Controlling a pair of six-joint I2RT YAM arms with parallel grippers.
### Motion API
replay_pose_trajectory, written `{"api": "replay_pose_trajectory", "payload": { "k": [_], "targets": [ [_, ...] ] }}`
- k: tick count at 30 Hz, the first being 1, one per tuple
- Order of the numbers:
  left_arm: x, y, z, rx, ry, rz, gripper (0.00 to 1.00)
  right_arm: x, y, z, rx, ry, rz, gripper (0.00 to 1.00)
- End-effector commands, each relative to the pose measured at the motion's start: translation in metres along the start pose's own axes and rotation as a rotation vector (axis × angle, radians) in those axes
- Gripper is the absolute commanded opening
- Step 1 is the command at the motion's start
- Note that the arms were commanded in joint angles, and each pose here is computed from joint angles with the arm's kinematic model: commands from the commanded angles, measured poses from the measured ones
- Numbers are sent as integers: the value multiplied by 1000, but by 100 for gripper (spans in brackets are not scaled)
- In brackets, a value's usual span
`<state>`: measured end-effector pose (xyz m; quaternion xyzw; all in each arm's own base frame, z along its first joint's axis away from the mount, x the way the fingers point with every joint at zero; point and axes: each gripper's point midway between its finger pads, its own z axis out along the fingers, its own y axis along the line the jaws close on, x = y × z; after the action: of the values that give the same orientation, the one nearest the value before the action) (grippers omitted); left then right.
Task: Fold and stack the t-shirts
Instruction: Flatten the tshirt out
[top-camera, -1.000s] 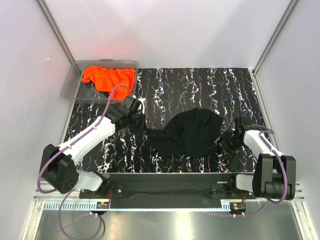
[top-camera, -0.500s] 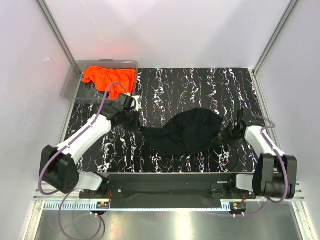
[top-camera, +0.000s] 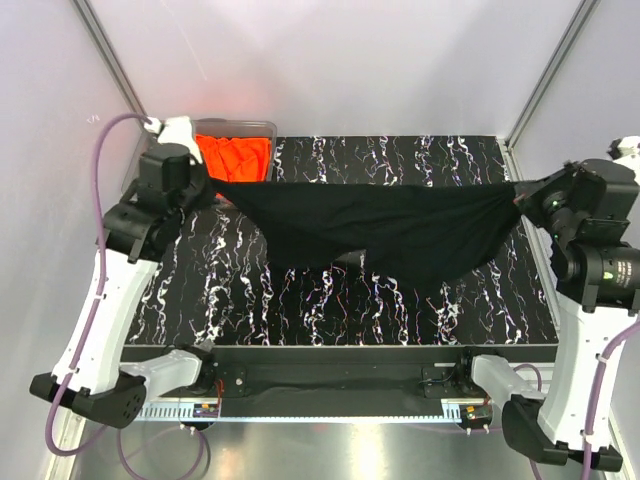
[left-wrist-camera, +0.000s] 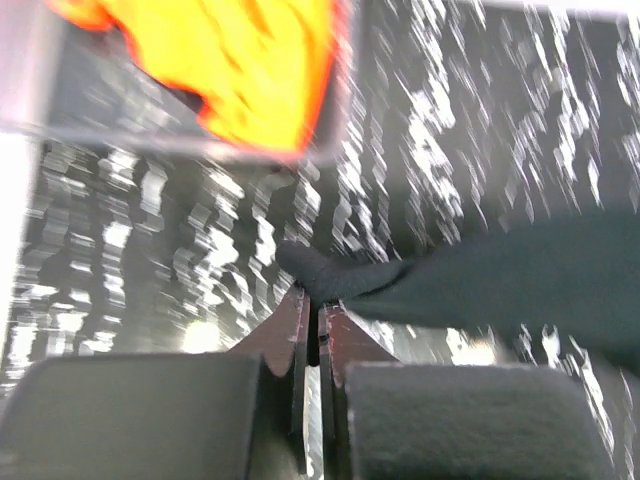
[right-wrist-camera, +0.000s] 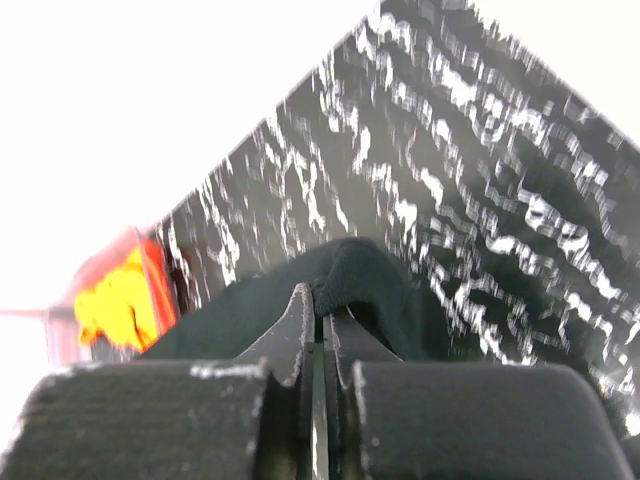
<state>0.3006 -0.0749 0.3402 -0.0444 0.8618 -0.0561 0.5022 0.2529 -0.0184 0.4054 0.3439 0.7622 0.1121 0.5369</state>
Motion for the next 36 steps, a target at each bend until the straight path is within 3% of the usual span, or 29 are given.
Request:
{"api": "replay_pose_trajectory", "payload": {
  "k": [1, 6, 10, 13, 17, 21, 25, 31, 36],
  "targets": [
    [-28, 37, -7, -204, -72, 53, 0, -25, -12, 14, 113, -84, -39, 0],
    [-80, 38, -17, -248, -177, 67, 0, -57, 24, 63, 73, -107, -41, 0],
    [-97, 38, -29, -246, -228, 48, 0, -81, 47, 50, 9, -151, -34, 0],
    [-87, 43, -40, -246, -232, 36, 0, -69, 28, 33, 52, -142, -41, 0],
    [-39, 46, -30, -218, -146, 38, 0, -53, 8, -13, 43, -160, -23, 0],
    [6, 47, -11, -208, -46, 33, 0, -23, -2, -13, 61, -50, -6, 0],
    [44, 53, 17, -242, 56, 74, 0, 2, -15, 26, 143, 49, 21, 0],
    [58, 54, 55, -289, 141, 140, 1, 38, -22, 101, 248, 255, -7, 0],
    [76, 33, 95, -215, 266, 175, 0, 73, -41, 191, 320, 359, -68, 1]
  ]
}}
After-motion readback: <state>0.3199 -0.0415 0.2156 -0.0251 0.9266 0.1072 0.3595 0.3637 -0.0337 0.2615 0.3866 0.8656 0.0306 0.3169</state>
